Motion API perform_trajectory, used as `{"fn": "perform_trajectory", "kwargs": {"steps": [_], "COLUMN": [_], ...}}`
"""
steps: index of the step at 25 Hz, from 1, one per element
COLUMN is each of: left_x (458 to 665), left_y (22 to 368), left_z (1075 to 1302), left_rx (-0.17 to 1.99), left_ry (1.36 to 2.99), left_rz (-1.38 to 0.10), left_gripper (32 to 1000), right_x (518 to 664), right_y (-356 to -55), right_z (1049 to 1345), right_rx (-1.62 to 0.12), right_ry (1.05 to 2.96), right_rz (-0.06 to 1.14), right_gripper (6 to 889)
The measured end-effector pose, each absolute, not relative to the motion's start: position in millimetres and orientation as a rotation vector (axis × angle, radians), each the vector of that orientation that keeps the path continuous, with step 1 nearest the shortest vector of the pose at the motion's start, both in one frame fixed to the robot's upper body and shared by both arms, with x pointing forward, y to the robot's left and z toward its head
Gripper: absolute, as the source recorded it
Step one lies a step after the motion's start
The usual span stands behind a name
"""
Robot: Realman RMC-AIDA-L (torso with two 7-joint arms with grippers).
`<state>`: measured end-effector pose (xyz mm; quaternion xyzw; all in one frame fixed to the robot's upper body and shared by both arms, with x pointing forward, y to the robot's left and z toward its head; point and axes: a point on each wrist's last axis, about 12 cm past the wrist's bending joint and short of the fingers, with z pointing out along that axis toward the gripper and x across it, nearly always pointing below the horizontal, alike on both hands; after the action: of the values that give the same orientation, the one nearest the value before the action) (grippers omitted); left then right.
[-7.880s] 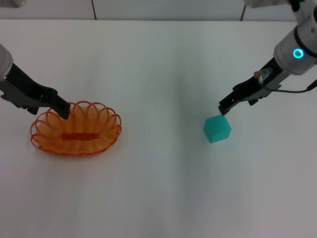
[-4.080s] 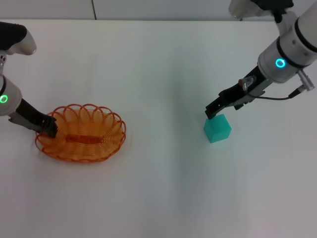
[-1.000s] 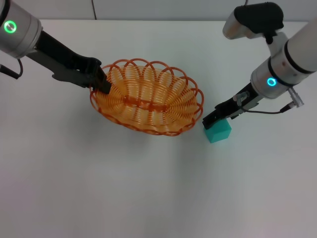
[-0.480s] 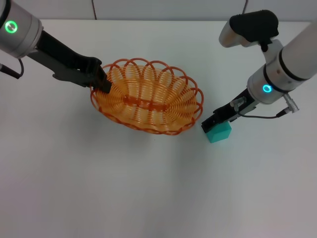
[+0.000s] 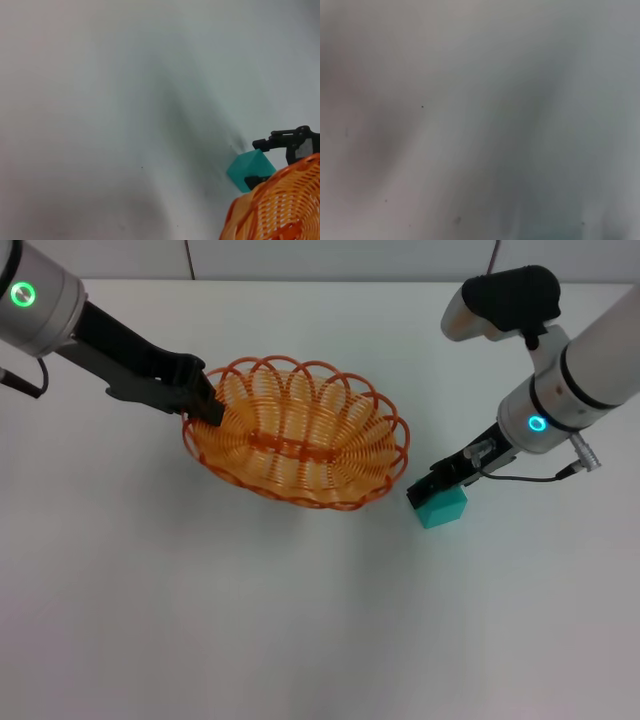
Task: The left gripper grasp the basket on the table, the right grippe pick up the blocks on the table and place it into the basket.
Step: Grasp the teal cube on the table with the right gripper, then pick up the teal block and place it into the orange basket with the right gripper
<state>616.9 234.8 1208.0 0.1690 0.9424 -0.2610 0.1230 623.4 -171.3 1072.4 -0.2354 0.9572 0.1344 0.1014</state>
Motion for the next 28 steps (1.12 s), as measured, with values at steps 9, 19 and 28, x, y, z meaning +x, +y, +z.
{"fn": "perform_trajectory", "kwargs": {"steps": [9, 19, 28], "left_x": [617.0, 617.2, 615.9], "left_y": [235.3, 236.2, 237.8], "left_z": [1207.3, 1205.5, 1201.9], "left_rx": [0.492, 0.486, 0.478], "left_ry": [2.747, 2.746, 2.756], "left_rz": [-0.76, -0.758, -0.765], "left_gripper": [97, 97, 97], "right_x": [621.5, 621.4, 620.7], "right_y": [-171.9, -172.1, -170.1], "right_z": [1069.3, 1069.2, 1069.6], "right_rx": [-0.69, -0.685, -0.655], "right_ry": [2.836, 2.837, 2.828], "right_rz": [0.397, 0.401, 0.461], "right_gripper": [796, 765, 556]}}
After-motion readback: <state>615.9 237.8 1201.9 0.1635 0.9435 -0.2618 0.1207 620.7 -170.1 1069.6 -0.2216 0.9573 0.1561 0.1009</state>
